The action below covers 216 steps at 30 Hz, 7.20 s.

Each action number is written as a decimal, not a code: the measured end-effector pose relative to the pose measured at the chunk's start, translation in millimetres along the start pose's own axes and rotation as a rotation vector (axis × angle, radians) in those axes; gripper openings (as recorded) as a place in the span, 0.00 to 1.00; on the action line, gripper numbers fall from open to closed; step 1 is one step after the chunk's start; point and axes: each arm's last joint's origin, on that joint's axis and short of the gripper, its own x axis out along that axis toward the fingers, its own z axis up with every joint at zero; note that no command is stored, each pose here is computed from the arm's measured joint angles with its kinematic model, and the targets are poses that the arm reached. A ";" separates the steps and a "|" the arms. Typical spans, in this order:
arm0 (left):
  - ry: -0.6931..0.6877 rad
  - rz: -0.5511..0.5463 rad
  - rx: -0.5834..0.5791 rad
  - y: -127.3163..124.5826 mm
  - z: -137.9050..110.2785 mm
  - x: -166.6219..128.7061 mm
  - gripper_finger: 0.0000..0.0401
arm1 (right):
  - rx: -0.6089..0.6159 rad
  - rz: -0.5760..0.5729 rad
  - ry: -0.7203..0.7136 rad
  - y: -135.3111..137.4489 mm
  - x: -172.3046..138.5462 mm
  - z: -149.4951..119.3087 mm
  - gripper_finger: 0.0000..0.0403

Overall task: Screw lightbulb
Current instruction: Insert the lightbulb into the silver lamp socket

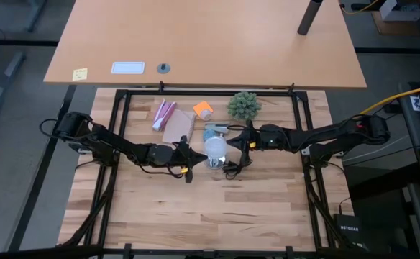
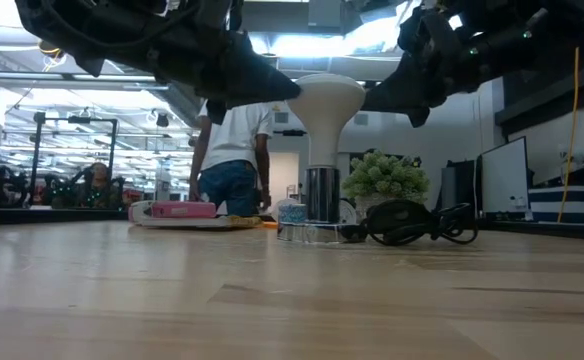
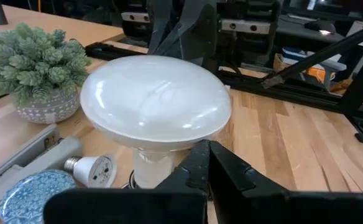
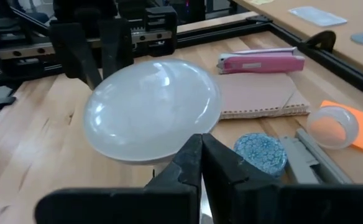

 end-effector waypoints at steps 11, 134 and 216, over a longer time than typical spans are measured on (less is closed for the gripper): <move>0.005 0.085 -0.006 3.5 -2.6 -0.1 0.00 | 0.011 0.115 0.042 3.9 -1.7 -2.2 0.04; 0.020 0.184 -0.072 21.5 7.9 -3.3 0.00 | -0.083 0.116 -0.039 4.7 -7.4 7.8 0.04; -0.034 0.259 0.029 12.7 18.2 -14.6 0.00 | -0.125 0.149 -0.052 6.3 -12.7 11.4 0.04</move>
